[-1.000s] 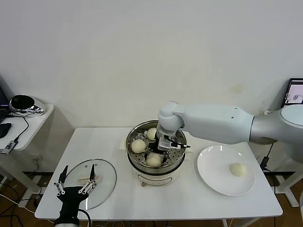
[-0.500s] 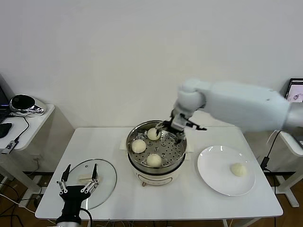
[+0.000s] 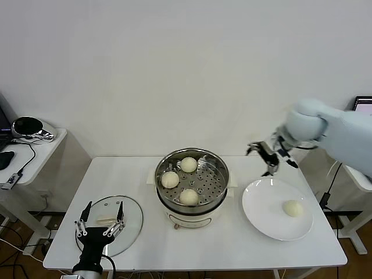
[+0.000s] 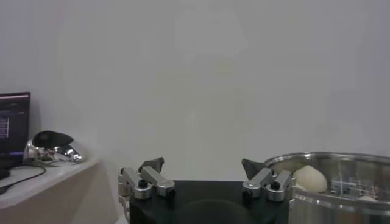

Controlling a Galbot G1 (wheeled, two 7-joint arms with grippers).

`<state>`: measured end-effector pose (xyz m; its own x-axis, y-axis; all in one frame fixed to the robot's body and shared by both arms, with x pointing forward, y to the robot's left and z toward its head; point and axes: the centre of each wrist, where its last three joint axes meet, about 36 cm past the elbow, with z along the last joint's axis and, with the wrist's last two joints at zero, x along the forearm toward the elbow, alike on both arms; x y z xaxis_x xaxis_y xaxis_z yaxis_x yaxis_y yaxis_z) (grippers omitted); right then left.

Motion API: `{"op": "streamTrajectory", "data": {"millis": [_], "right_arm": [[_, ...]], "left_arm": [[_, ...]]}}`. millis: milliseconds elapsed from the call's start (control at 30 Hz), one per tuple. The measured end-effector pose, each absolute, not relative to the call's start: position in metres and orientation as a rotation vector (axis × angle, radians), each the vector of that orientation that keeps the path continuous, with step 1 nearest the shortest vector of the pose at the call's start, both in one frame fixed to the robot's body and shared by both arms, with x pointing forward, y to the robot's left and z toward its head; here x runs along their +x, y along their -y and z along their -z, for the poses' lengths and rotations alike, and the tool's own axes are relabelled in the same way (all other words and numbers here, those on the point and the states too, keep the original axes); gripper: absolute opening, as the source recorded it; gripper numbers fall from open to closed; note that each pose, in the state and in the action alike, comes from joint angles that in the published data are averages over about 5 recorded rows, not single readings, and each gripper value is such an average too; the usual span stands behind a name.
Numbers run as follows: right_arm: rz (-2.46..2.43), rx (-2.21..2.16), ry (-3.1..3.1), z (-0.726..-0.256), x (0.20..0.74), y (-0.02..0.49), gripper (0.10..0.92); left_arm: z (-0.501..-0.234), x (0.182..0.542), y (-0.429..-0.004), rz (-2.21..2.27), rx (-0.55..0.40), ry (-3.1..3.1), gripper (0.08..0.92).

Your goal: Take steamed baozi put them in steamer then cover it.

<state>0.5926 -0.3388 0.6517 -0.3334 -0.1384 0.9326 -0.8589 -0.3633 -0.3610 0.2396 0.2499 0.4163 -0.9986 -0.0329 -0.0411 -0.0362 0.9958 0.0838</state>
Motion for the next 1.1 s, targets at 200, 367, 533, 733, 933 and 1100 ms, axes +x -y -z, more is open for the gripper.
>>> {"op": "streamTrajectory", "data": {"millis": [200, 367, 533, 733, 933, 1100], "right_arm": [[-1.643, 1.245, 1.391, -0.613, 0.582, 0.389, 0.823], [-1.578, 1.175, 1.418, -0.578, 0.576, 0.420, 0.823], [-1.530, 1.115, 1.428, -0.548, 0.570, 0.443, 0.823], [-1.479, 1.080, 1.422, -0.516, 0.564, 0.458, 0.823], [-1.443, 1.068, 1.409, -0.490, 0.561, 0.464, 0.823], [-1.441, 1.052, 1.409, -0.479, 0.563, 0.468, 0.823]], "left_arm": [[-0.415, 0.240, -0.250, -0.135, -0.050, -3.105, 0.823], [-0.414, 0.239, -0.250, -0.142, -0.052, -3.113, 0.823], [-0.415, 0.236, -0.249, -0.151, -0.056, -3.116, 0.823], [-0.417, 0.234, -0.248, -0.153, -0.062, -3.117, 0.823], [-0.417, 0.233, -0.248, -0.151, -0.067, -3.120, 0.823], [-0.417, 0.232, -0.248, -0.150, -0.071, -3.119, 0.823]]}}
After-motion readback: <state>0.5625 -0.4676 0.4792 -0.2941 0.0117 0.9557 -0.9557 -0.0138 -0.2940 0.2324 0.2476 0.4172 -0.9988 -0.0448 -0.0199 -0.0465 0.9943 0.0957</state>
